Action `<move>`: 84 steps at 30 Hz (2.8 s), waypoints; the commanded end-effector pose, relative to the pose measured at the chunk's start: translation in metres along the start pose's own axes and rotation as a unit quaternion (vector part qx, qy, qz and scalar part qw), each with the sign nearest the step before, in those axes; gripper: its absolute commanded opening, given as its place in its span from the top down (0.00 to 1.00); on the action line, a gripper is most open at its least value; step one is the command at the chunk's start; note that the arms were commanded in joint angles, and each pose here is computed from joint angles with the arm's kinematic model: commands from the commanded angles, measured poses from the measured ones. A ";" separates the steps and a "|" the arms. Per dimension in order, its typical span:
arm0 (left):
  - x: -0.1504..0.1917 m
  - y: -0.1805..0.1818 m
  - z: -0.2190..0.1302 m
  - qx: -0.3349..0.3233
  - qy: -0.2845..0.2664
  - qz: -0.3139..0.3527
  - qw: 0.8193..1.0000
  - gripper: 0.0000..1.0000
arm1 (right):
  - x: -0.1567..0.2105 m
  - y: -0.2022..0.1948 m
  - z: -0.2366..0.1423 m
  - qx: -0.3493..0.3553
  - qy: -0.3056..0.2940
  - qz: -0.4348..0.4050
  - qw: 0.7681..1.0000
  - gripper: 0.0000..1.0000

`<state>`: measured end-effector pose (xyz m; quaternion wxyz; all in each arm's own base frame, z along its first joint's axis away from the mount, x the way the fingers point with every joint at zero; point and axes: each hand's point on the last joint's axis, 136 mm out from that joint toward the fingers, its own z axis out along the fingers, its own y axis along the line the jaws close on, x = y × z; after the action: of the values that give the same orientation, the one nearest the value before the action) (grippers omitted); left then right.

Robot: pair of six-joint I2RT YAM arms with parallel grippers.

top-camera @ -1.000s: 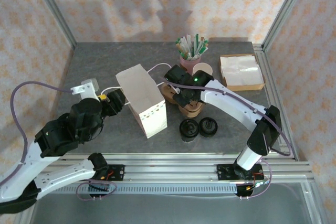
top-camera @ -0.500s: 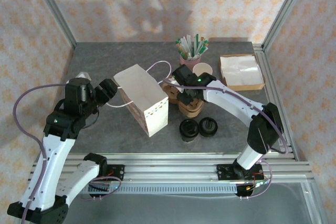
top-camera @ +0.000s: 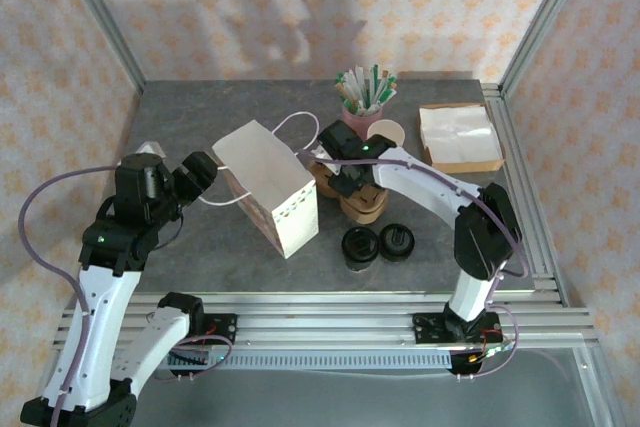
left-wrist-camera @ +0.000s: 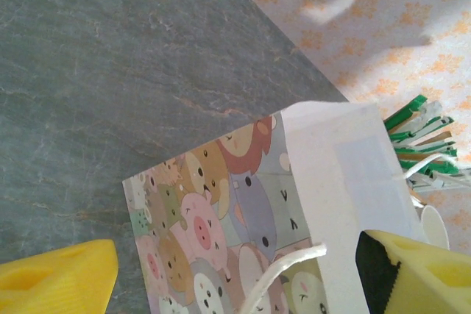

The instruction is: Pack the takeout coffee

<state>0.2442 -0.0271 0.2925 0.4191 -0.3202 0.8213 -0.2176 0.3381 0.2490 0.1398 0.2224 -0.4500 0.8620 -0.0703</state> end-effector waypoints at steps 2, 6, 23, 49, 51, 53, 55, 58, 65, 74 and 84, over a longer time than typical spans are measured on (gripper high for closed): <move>0.007 0.012 0.000 -0.019 0.011 -0.001 1.000 0.14 | -0.006 -0.005 -0.001 0.012 0.004 -0.013 1.000 0.46; 0.007 0.013 0.000 -0.021 0.010 0.001 1.000 0.14 | -0.006 -0.003 0.004 0.010 0.009 -0.017 1.000 0.46; 0.011 0.017 0.005 -0.025 0.014 -0.002 1.000 0.13 | -0.004 -0.010 0.018 0.049 0.032 -0.039 0.998 0.47; 0.012 0.016 0.009 -0.021 0.016 -0.003 1.000 0.13 | 0.010 -0.011 0.035 0.064 0.072 -0.062 0.993 0.51; 0.013 0.016 0.009 -0.021 0.017 -0.002 1.000 0.13 | 0.010 -0.011 0.035 0.062 0.072 -0.062 0.994 0.54; 0.013 0.017 0.009 -0.023 0.017 -0.002 1.000 0.13 | 0.009 -0.010 0.034 0.059 0.071 -0.061 0.994 0.55; 0.013 0.017 0.009 -0.022 0.016 -0.001 1.000 0.13 | 0.008 -0.009 0.032 0.056 0.070 -0.060 0.994 0.57; 0.012 0.017 0.009 -0.023 0.015 -0.002 1.000 0.13 | 0.005 -0.009 0.026 0.052 0.066 -0.055 0.995 0.58; 0.011 0.015 0.009 -0.017 0.014 -0.002 1.000 0.13 | -0.001 -0.009 0.006 0.057 0.049 -0.047 0.996 0.58; 0.009 0.014 0.010 -0.018 0.009 -0.010 1.000 0.13 | -0.006 -0.017 -0.027 0.061 0.024 -0.010 0.998 0.59; 0.007 0.013 0.014 -0.019 0.007 -0.015 1.000 0.13 | 0.006 -0.026 -0.050 0.075 0.032 0.036 0.996 0.59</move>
<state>0.2423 -0.0269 0.2663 0.3891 -0.3305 0.8352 -0.2046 0.3372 0.2350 0.1683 0.2225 -0.4253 0.8677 -0.1294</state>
